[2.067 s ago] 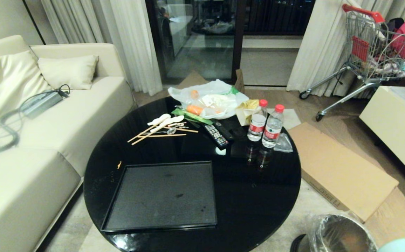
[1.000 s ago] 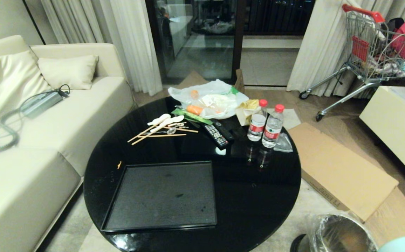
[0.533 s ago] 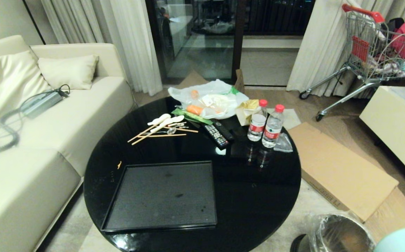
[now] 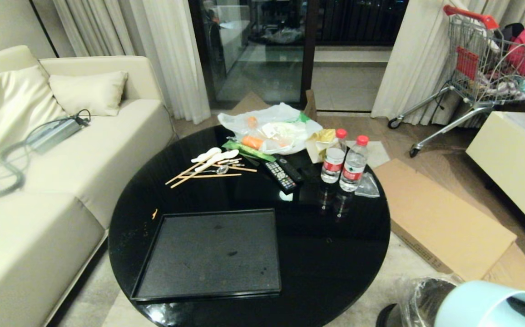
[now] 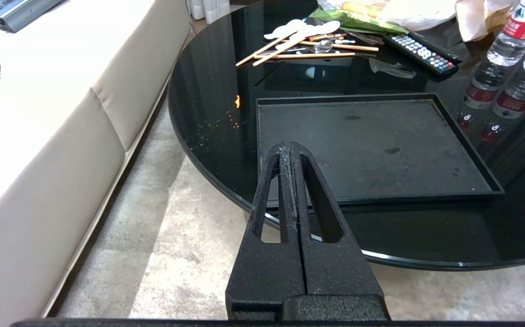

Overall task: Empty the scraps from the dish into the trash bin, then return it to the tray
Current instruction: Put the bowl back to the table

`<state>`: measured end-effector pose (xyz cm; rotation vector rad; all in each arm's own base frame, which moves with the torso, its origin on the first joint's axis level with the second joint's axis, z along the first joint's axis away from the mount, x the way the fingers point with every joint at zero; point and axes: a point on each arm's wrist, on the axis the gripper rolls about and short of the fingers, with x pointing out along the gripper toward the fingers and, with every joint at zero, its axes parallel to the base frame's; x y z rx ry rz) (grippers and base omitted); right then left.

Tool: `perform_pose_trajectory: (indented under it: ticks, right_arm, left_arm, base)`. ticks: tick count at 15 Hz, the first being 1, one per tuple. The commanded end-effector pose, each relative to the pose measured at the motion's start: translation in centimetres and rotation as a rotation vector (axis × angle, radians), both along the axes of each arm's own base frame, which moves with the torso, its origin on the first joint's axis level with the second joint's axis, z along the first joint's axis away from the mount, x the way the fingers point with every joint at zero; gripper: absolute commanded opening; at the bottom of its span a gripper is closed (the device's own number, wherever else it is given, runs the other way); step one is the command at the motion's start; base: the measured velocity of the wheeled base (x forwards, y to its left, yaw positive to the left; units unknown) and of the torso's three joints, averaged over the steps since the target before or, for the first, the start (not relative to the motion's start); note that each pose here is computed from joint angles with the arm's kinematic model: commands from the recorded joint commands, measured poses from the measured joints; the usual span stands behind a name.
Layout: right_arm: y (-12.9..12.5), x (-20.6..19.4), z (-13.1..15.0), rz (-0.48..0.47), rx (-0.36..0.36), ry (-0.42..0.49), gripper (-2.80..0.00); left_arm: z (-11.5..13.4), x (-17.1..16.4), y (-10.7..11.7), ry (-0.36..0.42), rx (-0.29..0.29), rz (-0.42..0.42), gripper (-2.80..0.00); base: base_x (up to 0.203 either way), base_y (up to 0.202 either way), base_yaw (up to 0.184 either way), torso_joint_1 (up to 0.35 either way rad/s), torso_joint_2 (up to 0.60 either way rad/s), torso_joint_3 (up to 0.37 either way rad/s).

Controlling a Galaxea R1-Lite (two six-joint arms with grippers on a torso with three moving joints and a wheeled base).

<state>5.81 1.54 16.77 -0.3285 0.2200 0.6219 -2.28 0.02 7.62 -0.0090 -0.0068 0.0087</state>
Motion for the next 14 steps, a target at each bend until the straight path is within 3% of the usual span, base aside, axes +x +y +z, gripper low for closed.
perform_pose_trajectory:
  ticks: [1, 5, 10, 14]
  right_arm:
    - [1.5, 4.2, -0.3, 0.126, -0.036, 0.176, -2.80]
    - [4.7, 9.8, 0.8, 0.243, -0.075, 0.251, -2.80]
    - [7.4, 16.0, 1.6, 0.089, -0.194, 0.254, -2.80]
    - [14.2, 19.8, 1.3, 0.050, -0.274, 0.236, -2.80]
  left_arm:
    - [0.0, 0.0, 0.0, -0.001, 0.000, 0.000, -2.80]
    - [0.0, 0.0, 0.0, -0.001, 0.000, 0.000, -2.80]
    - [0.0, 0.0, 0.0, -0.001, 0.000, 0.000, -2.80]
    - [0.0, 0.0, 0.0, -0.001, 0.000, 0.000, -2.80]
  base:
    - [0.000, 0.000, 0.000, 0.000, 0.00, 0.000]
    - [0.000, 0.000, 0.000, 0.000, 0.00, 0.000]
    - [0.000, 0.000, 0.000, 0.000, 0.00, 0.000]
    - [0.000, 0.000, 0.000, 0.000, 0.00, 0.000]
